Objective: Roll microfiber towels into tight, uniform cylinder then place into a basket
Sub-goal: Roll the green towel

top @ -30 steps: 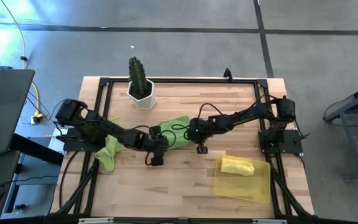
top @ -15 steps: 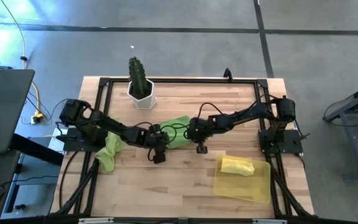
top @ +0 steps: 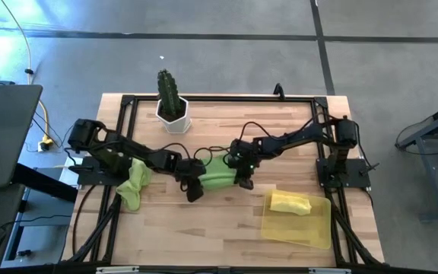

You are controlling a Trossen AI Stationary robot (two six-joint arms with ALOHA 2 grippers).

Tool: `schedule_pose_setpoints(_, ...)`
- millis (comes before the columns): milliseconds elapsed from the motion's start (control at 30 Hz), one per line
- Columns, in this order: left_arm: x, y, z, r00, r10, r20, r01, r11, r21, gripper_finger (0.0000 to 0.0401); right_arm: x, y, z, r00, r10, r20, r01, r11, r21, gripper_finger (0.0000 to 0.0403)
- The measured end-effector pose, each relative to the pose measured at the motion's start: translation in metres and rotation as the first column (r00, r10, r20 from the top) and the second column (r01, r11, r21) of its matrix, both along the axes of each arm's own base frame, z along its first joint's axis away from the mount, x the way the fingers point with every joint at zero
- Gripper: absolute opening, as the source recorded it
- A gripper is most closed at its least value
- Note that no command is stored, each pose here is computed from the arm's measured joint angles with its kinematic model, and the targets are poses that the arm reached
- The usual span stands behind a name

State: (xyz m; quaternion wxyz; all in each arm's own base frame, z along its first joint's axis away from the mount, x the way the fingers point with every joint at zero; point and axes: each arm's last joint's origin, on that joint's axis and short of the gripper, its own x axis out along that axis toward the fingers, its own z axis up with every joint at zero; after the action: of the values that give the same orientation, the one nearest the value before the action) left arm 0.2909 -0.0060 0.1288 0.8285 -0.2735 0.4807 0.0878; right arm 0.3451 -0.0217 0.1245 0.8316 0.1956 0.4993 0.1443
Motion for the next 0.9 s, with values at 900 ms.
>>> schedule_pose_setpoints(900, -0.015, 0.018, -0.008, 0.929, 0.315, -0.196, -0.321, 0.947, 0.003, 0.001, 0.014, -0.017, 0.042, 0.982, 0.115, 0.148, -0.065, 0.951, -0.301, 0.0128)
